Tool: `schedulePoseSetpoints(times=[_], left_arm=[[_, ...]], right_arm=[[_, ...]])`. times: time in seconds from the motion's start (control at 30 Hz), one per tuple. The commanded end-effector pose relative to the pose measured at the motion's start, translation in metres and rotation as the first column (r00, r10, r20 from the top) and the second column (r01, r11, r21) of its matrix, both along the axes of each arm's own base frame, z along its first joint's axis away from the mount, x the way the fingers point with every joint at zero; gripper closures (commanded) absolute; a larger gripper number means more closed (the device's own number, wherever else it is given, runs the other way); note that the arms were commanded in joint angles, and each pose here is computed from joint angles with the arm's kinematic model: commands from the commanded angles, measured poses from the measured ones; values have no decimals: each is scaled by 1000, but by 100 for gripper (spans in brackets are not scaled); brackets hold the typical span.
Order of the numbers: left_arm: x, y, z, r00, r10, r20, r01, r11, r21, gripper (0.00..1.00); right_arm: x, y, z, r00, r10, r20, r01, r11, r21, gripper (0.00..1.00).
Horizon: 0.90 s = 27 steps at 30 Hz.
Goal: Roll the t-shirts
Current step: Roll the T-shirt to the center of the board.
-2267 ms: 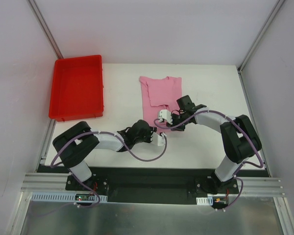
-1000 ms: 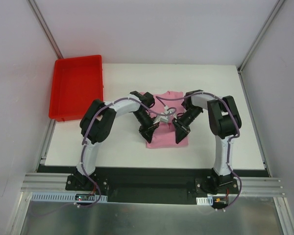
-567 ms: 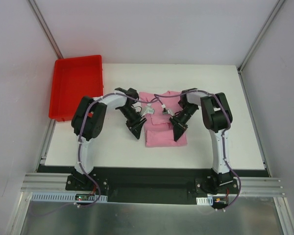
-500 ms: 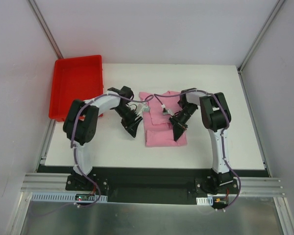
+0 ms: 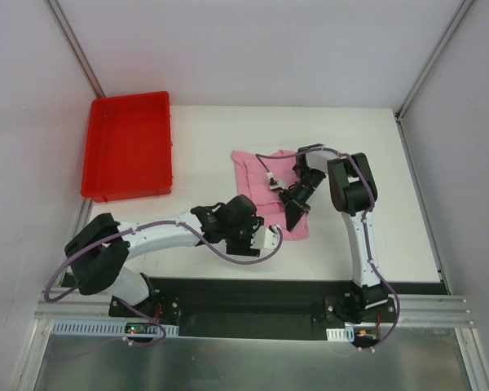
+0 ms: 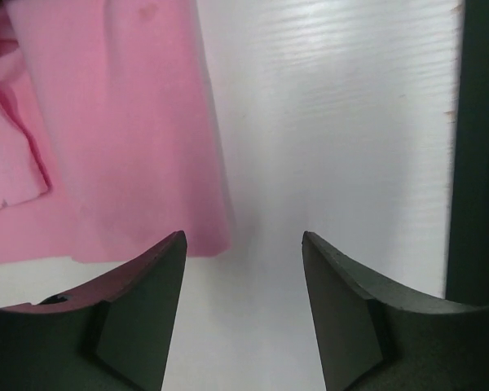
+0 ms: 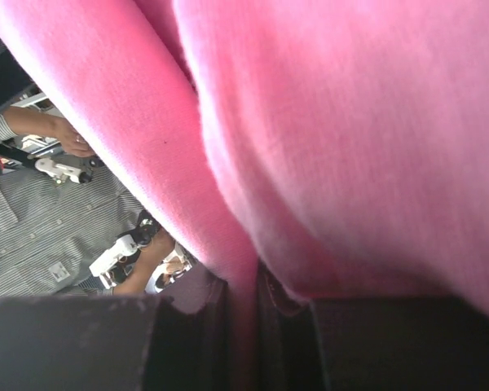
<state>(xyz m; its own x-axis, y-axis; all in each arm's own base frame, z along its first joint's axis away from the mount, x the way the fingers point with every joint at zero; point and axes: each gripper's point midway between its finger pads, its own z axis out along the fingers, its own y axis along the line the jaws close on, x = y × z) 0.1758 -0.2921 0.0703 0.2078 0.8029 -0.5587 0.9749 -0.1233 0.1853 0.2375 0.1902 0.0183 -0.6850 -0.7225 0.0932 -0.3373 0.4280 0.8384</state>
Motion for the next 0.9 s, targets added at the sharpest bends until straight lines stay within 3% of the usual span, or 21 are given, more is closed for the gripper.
schedulePoseSetpoints(times=[0.0,0.23,0.43,0.53,0.6,0.67,0.7,0.77,0.83,0.87], left_arm=[[48,-15,-3,954,63,293,-58,998,-27,41],[66,-28,-18,896,37,442,-38,999,-5,41],[59,-18,-51,879,-45,474,9,997,78,42],[60,-7,-71,878,-72,473,-2,988,155,47],[58,-5,-78,882,-93,462,8,983,182,58],[50,-3,-86,902,-115,417,32,979,200,73],[46,-2,-89,914,-115,390,36,978,204,86],[37,-2,-92,937,-119,328,50,976,211,98],[31,-3,-91,954,-104,282,49,979,197,100],[30,0,-89,964,-89,252,37,978,204,100]], right_arm=[[-6,-4,10,996,18,-90,-21,999,-32,92],[-6,-2,12,991,19,-134,-22,999,-24,92],[-4,-1,14,985,19,-169,-23,999,-22,92],[-5,-1,14,985,22,-170,-26,999,-21,91],[-6,-1,15,985,26,-169,-29,999,-16,89],[-9,-3,15,985,32,-167,-33,999,-1,76],[-8,-2,18,987,30,-156,-29,1000,9,70],[-6,-5,17,992,17,-124,-15,1000,20,30],[-1,-8,26,997,-12,-72,17,998,65,4],[2,-11,32,999,-23,-48,27,996,81,4]])
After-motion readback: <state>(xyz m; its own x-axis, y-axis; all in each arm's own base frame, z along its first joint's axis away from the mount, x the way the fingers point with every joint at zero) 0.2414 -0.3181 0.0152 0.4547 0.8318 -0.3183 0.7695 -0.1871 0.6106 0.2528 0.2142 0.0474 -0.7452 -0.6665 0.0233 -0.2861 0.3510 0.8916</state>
